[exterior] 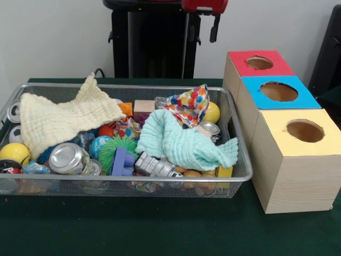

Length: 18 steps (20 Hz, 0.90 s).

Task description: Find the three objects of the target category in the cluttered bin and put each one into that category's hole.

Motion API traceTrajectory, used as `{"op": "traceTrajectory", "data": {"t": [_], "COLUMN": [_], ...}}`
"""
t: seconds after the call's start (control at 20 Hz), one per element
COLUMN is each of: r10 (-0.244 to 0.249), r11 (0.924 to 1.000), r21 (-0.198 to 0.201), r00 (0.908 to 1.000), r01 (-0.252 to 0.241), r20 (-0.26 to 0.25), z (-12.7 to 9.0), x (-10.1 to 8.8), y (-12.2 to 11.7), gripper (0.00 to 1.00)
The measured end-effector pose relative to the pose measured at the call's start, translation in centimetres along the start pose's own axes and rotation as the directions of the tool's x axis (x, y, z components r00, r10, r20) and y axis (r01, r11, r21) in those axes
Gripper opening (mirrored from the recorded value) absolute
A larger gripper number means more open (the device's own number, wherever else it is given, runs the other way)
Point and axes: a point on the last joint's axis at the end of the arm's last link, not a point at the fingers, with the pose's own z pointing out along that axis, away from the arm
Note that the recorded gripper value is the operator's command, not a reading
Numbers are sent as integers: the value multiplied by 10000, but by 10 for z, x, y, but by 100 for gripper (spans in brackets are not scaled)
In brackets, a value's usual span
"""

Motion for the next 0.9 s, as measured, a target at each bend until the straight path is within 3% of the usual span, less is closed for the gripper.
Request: {"op": "traceTrajectory", "data": {"t": [0.5,0.9], "r10": [64,229], "r11": [10000,9997], "r21": [12,64], "r00": [10000,9996], "r01": [-64,-228], "r20": [20,-188], "z": [-4,3], "x": [1,8], "y": [-2,-26], "gripper": [100,100]}}
